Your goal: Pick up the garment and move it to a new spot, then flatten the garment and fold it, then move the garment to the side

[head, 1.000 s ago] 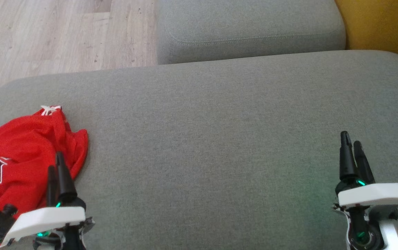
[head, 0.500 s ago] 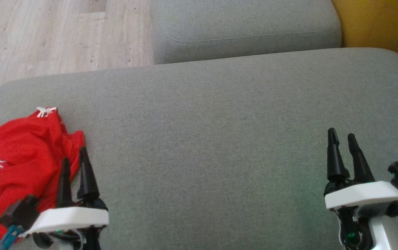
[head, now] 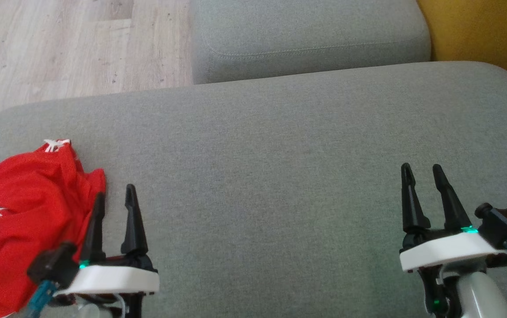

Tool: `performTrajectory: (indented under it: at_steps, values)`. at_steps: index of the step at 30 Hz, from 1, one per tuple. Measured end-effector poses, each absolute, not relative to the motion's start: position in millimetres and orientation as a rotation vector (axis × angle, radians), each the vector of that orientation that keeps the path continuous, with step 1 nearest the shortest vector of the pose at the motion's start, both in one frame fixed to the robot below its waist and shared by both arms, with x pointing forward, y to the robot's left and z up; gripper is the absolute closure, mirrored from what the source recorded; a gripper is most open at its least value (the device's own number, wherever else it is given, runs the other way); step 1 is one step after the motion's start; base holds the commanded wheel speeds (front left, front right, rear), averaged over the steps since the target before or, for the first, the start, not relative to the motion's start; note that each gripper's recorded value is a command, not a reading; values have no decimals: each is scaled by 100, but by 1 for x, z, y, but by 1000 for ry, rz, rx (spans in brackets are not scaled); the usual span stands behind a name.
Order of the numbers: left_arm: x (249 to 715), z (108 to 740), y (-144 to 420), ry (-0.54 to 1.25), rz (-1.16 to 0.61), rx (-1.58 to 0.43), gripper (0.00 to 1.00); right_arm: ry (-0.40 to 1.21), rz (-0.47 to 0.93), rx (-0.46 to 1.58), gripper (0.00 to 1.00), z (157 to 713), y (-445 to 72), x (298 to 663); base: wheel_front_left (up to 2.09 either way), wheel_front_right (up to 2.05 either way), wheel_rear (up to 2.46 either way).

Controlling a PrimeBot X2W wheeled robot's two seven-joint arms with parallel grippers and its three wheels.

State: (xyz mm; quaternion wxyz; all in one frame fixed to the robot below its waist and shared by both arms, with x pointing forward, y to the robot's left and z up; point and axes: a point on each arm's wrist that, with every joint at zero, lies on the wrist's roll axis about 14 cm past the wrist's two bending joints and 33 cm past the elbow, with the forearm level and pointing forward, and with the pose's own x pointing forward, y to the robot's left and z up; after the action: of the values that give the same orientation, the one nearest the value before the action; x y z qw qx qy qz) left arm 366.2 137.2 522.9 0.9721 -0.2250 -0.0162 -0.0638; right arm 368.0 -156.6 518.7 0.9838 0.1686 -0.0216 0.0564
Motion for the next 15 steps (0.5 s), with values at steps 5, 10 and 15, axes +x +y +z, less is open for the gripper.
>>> performTrajectory:
  at_steps: [5,10,15]
  values:
    - [365,524,132,-38,-146,-375,0,-60,123,281,0,522,-155,367,0,0,0]
    - [363,522,125,-39,-169,-281,0,-66,136,207,0,523,-152,367,0,0,0]
    - [360,519,122,-44,-180,-175,0,-74,157,122,0,522,-146,366,0,0,0]
